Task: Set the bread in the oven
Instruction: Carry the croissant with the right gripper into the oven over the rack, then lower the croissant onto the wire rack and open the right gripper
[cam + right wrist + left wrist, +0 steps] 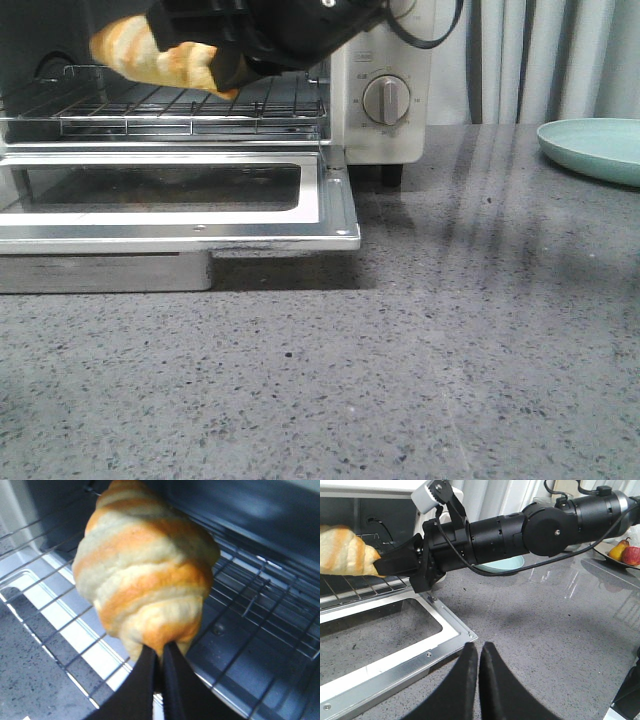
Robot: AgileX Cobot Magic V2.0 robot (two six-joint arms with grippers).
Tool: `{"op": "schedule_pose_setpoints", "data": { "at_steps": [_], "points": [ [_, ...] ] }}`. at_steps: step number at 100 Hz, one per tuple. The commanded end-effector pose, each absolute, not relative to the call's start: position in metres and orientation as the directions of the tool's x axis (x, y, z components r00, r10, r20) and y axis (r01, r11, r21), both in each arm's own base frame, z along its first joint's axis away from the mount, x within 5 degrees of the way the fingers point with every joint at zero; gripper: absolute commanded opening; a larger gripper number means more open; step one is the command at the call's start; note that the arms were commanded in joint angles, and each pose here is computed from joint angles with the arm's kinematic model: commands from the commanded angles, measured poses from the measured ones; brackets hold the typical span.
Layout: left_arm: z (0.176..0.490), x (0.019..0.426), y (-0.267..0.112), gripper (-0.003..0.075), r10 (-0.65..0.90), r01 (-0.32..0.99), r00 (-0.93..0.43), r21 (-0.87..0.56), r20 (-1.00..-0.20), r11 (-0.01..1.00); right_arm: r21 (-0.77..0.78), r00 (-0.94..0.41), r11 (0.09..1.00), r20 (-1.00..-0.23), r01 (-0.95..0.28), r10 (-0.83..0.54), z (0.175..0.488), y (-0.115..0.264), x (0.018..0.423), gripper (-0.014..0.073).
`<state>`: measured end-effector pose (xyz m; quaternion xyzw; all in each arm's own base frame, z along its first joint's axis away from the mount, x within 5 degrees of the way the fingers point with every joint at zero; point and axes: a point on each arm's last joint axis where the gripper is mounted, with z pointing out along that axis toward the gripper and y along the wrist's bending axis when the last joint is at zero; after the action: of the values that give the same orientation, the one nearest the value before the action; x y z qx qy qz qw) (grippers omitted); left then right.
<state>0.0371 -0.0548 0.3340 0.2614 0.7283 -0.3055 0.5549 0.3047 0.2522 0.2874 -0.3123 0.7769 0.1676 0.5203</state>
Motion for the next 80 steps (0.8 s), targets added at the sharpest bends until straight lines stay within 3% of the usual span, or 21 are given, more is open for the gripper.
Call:
{"op": "schedule_pose_setpoints", "data": {
  "at_steps": [1, 24, 31, 46, 51, 58, 80],
  "points": [
    [0.348, 0.038, -0.054, -0.0022, -0.035, 0.716, -0.215, -0.182, -0.976, 0.674, -0.059, -0.151, 0.781, -0.969, -0.621, -0.194, 0.325, 0.243, 0.310, -0.0067],
    [0.348, 0.038, -0.054, -0.0022, -0.035, 0.716, -0.215, -0.182, -0.976, 0.674, -0.031, -0.163, 0.791, -0.973, -0.612, -0.164, 0.325, 0.242, 0.311, -0.0033],
    [0.348, 0.038, -0.054, -0.0022, -0.035, 0.716, -0.215, -0.182, -0.976, 0.674, -0.012, -0.175, 0.794, -0.973, -0.607, -0.149, 0.325, 0.242, 0.311, 0.0074],
    [0.347, 0.038, -0.054, -0.0022, -0.034, 0.716, -0.214, -0.180, -0.976, 0.675, -0.008, -0.172, 0.796, -0.975, -0.605, -0.141, 0.326, 0.242, 0.311, 0.0437],
    [0.347, 0.038, -0.054, -0.0022, -0.028, 0.714, -0.211, -0.173, -0.977, 0.678, -0.008, -0.172, 0.796, -0.975, -0.605, -0.141, 0.326, 0.242, 0.311, 0.0503],
    [0.347, 0.039, -0.054, -0.0022, -0.014, 0.712, -0.202, -0.157, -0.979, 0.685, -0.008, -0.172, 0.796, -0.975, -0.605, -0.141, 0.326, 0.242, 0.311, 0.0539],
    [0.348, 0.040, -0.052, -0.0022, -0.008, 0.701, -0.175, -0.130, -0.985, 0.702, -0.007, -0.157, 0.772, -0.978, -0.636, -0.139, 0.336, 0.249, 0.297, 0.0539]
  ]
}}
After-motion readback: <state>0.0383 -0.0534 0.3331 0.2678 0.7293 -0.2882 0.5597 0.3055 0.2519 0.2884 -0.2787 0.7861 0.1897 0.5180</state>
